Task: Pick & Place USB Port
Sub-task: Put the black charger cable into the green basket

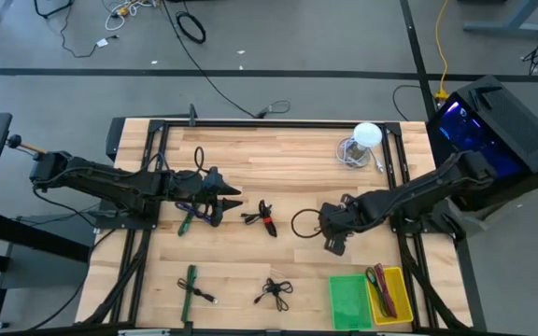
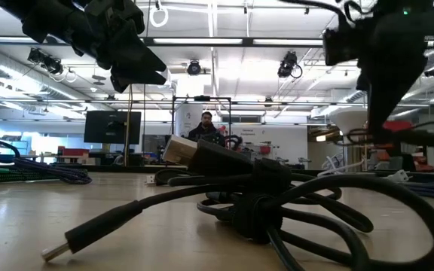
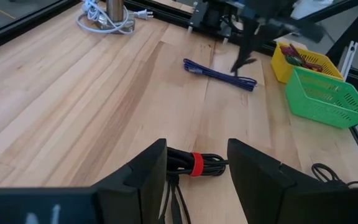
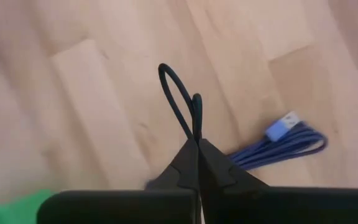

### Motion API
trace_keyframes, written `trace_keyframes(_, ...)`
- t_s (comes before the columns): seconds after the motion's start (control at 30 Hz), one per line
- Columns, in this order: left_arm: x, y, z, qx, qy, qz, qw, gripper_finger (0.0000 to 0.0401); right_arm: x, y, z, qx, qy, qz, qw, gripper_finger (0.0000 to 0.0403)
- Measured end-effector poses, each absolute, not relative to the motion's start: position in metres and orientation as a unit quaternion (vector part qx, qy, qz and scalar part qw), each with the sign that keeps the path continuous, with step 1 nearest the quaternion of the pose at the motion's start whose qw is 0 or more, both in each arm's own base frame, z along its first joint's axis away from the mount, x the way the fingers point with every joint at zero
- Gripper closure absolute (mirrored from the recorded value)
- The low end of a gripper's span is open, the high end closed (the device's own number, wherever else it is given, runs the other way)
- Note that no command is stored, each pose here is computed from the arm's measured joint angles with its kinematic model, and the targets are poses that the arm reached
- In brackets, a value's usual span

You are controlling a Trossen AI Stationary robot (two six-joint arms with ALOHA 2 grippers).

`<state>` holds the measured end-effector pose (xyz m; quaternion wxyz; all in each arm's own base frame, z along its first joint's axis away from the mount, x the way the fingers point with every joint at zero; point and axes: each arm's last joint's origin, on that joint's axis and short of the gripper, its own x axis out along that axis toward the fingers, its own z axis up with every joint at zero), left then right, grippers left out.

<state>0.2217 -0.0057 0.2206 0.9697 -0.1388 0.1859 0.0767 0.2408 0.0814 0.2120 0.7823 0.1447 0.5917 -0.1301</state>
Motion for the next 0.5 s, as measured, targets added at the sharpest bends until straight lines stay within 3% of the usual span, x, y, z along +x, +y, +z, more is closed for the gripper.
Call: trace_keyframes(0.5,0.221,-0.006,0.219,-0.137,0.193,0.078,0.969,0.0224,0.227,0.153,0.260,0.317,0.568,-0.117,0.751,0.0403)
